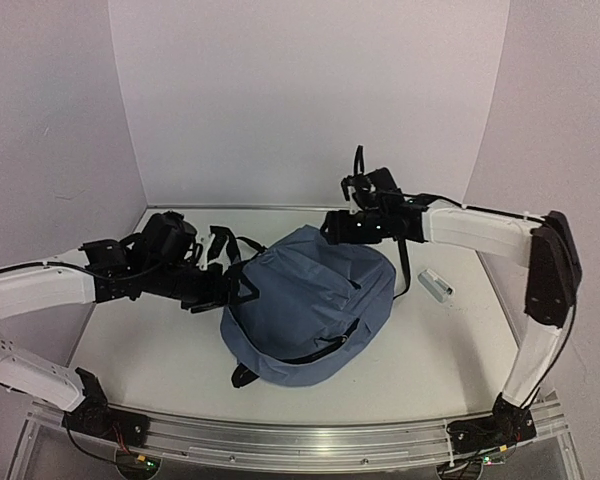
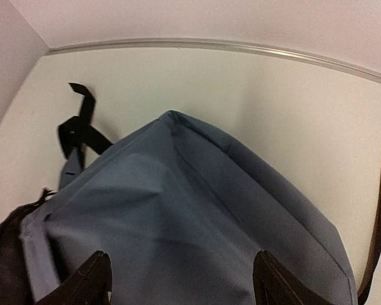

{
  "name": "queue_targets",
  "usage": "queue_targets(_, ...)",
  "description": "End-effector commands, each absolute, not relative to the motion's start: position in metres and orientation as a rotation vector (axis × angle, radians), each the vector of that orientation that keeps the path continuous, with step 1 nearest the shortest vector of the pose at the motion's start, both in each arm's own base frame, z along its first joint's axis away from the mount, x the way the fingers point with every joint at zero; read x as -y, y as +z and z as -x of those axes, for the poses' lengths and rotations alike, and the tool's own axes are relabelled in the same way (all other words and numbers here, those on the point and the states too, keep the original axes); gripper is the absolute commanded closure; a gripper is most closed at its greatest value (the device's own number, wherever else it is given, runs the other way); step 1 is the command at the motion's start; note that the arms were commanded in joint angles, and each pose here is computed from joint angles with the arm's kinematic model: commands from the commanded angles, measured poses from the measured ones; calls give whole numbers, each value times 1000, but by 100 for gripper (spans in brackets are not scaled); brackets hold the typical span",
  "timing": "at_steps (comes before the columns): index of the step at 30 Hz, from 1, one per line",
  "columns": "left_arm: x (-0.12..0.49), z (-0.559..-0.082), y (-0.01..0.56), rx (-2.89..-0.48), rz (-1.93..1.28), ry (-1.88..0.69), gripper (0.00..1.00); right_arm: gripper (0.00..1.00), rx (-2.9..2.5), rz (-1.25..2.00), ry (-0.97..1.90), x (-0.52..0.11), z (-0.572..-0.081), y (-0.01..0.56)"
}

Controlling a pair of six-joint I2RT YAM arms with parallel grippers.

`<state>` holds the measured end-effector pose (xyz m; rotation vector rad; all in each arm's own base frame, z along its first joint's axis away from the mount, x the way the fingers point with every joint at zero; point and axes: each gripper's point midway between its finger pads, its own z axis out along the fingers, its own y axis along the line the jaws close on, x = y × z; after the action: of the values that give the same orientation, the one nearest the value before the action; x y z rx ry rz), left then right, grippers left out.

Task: Pack the student bag
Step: Adjust the student bag at the center of the board.

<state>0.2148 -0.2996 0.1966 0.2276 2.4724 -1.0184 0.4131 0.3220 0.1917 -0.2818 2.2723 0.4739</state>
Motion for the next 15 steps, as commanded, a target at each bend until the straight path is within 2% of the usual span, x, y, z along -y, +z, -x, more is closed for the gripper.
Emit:
queue_targets(1, 297, -249, 223, -2423, -256, -978, 13, 28, -2304, 463, 660, -341, -326, 208)
queue_targets(4, 284, -281, 220, -2421, -188, -1026, 14, 34, -2338, 574, 674, -348, -285, 192)
queue_targets(8, 299, -299, 229, -2370, -335, -1036, 14, 37, -2328, 790, 739, -369, -229, 182)
queue_targets(15, 326, -299, 207, -2453, -423, -1167, 16, 45, -2395, 1031, 611, -374, -189, 139)
